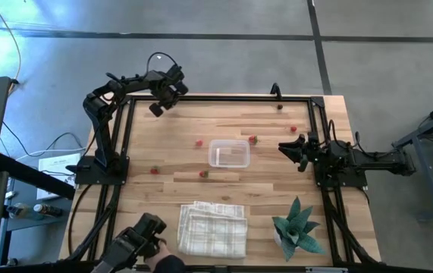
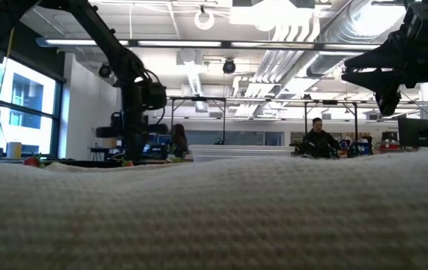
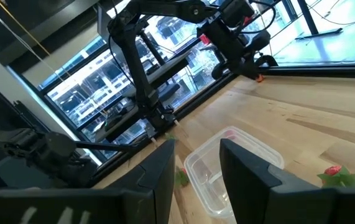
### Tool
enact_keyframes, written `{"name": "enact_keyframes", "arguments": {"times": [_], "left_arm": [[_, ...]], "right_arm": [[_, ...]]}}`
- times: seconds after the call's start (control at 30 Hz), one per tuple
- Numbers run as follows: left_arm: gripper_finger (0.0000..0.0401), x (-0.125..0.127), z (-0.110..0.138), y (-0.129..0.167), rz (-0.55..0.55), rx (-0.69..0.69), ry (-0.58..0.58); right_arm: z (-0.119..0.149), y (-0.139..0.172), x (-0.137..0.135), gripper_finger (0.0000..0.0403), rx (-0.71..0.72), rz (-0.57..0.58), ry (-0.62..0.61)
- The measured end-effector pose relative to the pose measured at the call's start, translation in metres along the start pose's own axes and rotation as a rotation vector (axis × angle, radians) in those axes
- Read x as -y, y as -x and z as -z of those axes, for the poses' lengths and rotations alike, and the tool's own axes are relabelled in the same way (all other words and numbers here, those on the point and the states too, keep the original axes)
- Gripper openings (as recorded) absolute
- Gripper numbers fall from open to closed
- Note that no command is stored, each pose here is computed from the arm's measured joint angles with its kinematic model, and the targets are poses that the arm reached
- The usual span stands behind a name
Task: Pick and placing Produce into tupperware
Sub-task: Put the strawberry into the transparent bin
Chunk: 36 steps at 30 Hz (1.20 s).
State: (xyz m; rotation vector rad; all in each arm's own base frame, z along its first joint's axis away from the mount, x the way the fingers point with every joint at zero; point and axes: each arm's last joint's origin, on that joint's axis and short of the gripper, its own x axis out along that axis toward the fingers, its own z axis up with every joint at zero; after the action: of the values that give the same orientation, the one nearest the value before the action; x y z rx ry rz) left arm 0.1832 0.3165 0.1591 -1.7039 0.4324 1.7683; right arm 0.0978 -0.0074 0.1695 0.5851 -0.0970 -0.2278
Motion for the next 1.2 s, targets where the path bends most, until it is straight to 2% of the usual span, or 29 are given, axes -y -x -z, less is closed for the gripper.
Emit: {"name": "enact_keyframes", "arguments": {"times": [0.67, 0.9, 1.03, 1.2], "left_arm": [[0.0042, -0.004, -0.002, -0.003, -0.040, -0.003, 0.034], [0.0111, -0.005, -0.007, -0.012, -0.053, -0.074, 0.059], [0.0150, -0.004, -0.007, -0.012, -0.048, -0.060, 0.077], [0.0175, 0.000, -0.008, -0.012, -0.004, -0.020, 0.082]], "right_arm": [[0.000, 0.000, 0.000, 0.0117, 0.000, 0.000, 0.001], [0.000, 0.000, 0.000, 0.0117, 0.000, 0.000, 0.000], [0.000, 0.000, 0.000, 0.0117, 0.000, 0.000, -0.001], [0.000, 0.000, 0.000, 0.0117, 0.000, 0.000, -0.001]]}}
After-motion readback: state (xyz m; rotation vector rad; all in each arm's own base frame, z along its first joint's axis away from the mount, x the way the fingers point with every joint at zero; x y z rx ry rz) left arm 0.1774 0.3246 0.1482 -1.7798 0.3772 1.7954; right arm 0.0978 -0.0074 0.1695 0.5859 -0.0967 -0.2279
